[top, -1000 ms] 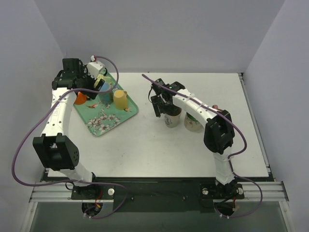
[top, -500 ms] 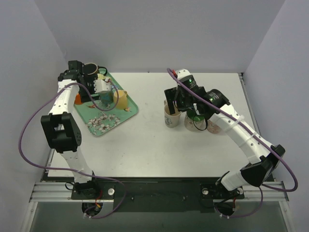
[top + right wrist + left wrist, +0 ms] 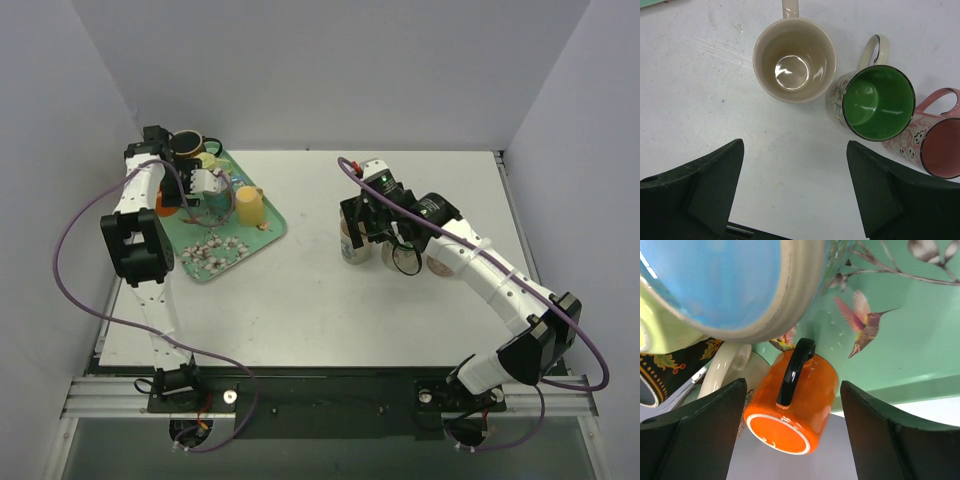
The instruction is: Turn the mug right side up
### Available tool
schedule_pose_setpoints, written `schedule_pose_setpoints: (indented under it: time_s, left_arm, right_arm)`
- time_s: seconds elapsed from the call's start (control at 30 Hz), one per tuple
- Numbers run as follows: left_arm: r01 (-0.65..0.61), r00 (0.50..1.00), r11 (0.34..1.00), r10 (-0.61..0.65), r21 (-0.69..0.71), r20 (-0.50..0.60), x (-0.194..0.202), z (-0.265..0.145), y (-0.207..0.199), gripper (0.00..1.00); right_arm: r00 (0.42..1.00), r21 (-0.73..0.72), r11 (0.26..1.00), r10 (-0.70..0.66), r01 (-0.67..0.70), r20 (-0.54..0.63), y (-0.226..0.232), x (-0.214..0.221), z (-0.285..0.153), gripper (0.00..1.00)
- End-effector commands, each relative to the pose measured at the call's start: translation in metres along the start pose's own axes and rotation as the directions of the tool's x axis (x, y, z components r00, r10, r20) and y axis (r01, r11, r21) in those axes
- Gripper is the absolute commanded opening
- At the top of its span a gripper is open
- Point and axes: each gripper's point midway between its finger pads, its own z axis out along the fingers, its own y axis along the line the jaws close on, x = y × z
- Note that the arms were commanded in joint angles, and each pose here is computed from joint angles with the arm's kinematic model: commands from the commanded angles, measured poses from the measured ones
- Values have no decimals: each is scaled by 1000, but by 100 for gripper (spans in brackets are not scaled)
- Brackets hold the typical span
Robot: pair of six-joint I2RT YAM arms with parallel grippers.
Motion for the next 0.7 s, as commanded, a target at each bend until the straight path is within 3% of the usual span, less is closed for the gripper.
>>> schedule_pose_setpoints:
  time_s: [0.0, 0.13, 0.23, 0.4, 0.47, 0.53, 0.57, 0.67]
  left_arm:
    - [-18, 999, 996, 14, -82, -42, 11, 11, 22, 86]
    - [-19, 996, 999, 16, -43, -89, 23, 24, 18, 81]
    - [-30, 990, 999, 27, -19, -138, 37, 32, 14, 63]
    - [-46, 993, 998, 43, -33, -106, 31, 22, 13, 46]
    - [-65, 992, 997, 60, -39, -111, 29, 21, 12, 34]
    - [-61, 993, 998, 58, -23, -102, 28, 21, 7, 6]
    - [-60, 995, 998, 58, -19, -87, 24, 20, 5, 0]
    - [-27, 998, 999, 25, -34, -61, 20, 10, 5, 0]
  right_arm:
    - [1000, 15, 1000, -3, 3, 10, -3, 1, 1, 78]
    - [1000, 1, 1000, -11, 11, 0, -1, 6, 4, 78]
    - [1000, 9, 1000, -12, 12, -2, -3, 8, 4, 78]
    - [1000, -2, 1000, -6, 6, 7, -1, 5, 1, 78]
    - [1000, 1, 1000, -5, 5, 12, -2, 4, 1, 78]
    - [1000, 0, 1000, 1, -1, 21, -3, 3, -3, 78]
    - [1000, -1, 1000, 6, -6, 22, -3, 3, -4, 78]
    - [999, -4, 1000, 11, -10, 31, -3, 3, -7, 78]
